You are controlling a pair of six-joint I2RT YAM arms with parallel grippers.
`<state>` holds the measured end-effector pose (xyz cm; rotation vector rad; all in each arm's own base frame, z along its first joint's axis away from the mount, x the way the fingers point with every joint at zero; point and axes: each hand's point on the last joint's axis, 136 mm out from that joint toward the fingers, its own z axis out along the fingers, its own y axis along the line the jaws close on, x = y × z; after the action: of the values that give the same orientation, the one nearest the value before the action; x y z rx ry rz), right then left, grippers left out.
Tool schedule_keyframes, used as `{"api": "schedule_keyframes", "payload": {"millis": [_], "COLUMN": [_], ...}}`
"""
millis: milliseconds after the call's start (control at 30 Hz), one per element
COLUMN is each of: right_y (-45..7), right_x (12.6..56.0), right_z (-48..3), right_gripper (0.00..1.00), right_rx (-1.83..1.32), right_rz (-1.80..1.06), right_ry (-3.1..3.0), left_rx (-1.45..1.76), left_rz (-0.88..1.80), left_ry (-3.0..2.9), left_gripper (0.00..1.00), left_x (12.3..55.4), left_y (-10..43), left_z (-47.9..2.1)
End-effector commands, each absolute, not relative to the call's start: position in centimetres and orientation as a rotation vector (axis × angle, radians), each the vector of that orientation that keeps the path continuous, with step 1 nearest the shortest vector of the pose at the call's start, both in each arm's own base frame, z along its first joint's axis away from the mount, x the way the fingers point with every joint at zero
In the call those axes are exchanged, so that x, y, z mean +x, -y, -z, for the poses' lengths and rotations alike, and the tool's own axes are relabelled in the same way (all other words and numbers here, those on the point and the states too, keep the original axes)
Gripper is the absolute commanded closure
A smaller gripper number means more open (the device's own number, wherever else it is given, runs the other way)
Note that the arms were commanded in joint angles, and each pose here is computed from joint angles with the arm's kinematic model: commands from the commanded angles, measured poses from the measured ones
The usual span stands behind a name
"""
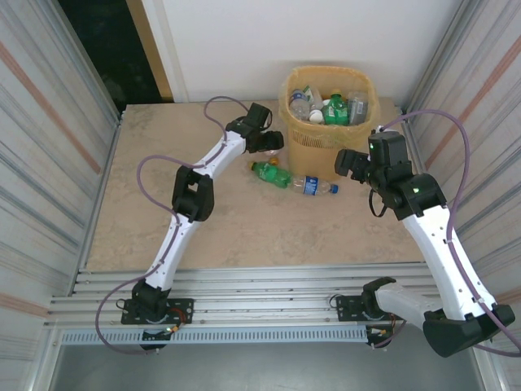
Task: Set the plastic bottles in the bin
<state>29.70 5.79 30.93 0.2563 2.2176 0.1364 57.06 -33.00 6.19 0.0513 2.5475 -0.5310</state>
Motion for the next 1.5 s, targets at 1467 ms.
{"api": "schedule_keyframes", "payload": {"millis": [1467], "right_y": [-11.8], "right_x": [30.7], "right_z": [-35.2], "right_gripper": [0.02], "right_rx": [0.229], "right_rz": [-0.657], "right_ry": [-2.041], "left_rx": [0.182], "left_rz": [0.742], "left_ry": [-2.129], "left_gripper": [0.55], "left_x": [43.6], "left_y": [24.1], "left_z": [-28.2]}}
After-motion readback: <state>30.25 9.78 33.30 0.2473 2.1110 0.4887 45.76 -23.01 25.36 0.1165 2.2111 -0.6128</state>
